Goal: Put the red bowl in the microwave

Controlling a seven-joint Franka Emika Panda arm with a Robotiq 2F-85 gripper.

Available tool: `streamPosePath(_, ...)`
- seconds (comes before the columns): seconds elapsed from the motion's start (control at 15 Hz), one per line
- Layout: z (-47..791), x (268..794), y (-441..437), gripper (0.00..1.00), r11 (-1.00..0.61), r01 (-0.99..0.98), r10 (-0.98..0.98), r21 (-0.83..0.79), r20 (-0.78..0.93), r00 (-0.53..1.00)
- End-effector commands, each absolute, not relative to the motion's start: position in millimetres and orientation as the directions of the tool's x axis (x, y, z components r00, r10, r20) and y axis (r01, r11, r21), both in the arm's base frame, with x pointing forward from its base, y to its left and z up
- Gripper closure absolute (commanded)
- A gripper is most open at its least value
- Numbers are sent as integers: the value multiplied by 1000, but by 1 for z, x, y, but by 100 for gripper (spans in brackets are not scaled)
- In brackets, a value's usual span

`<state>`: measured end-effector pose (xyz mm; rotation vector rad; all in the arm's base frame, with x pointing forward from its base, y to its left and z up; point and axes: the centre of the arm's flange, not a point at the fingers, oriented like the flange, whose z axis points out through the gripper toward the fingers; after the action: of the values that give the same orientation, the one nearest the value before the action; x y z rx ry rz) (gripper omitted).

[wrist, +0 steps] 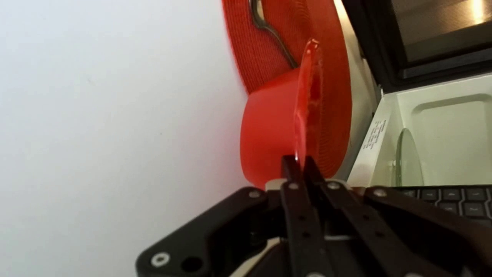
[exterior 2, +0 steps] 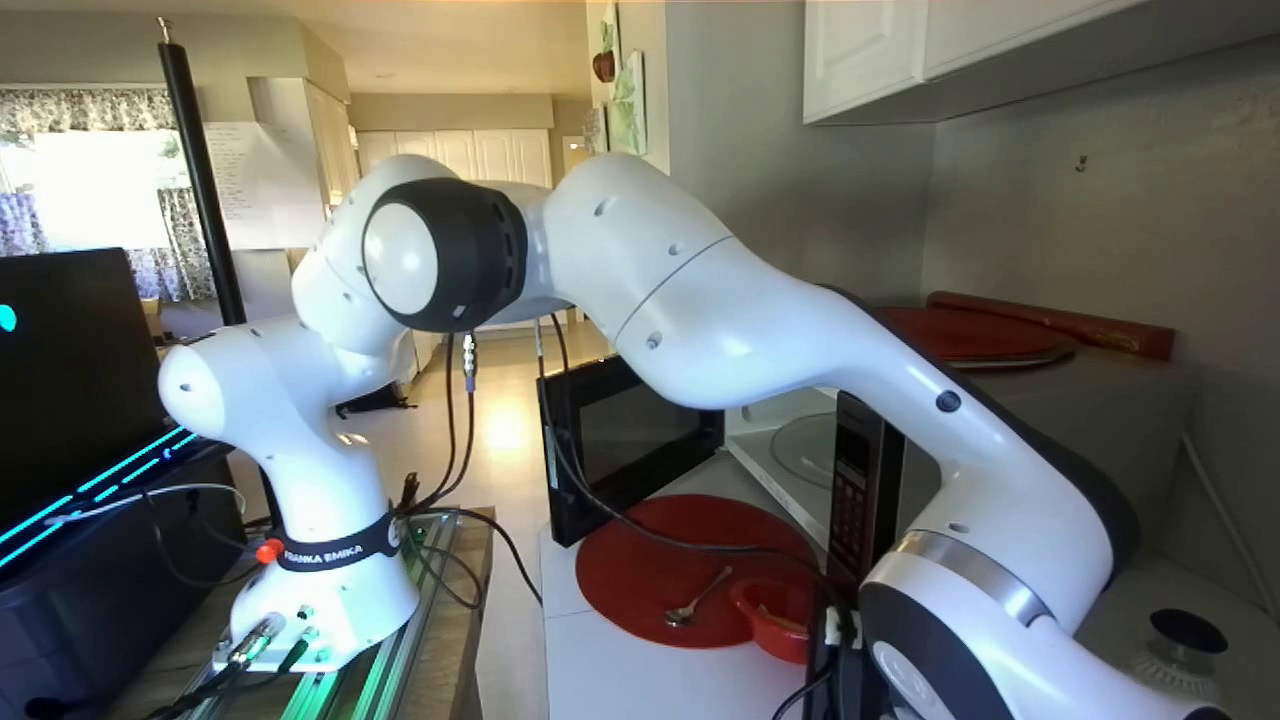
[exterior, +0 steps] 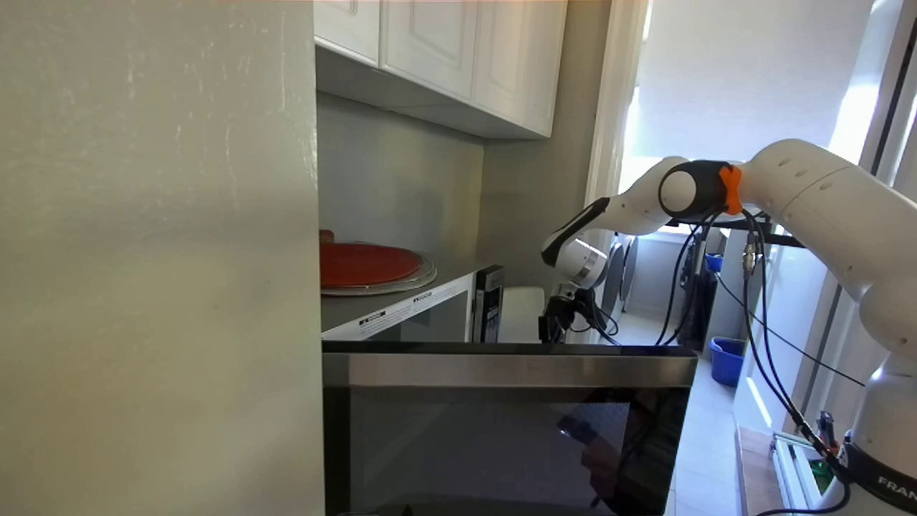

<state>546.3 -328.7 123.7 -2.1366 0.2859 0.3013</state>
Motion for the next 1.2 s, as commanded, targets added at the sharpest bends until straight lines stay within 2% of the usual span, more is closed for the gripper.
streamPosePath(0.0, 152, 529, -318, 99, -467, -300, -30, -832, -324, 946)
streamPosePath(0.8, 237, 509, -234, 99, -378, -187, 102, -907, -242, 965)
streamPosePath(1.13, 247, 492, -199, 99, -315, -227, -44, -922, -225, 973)
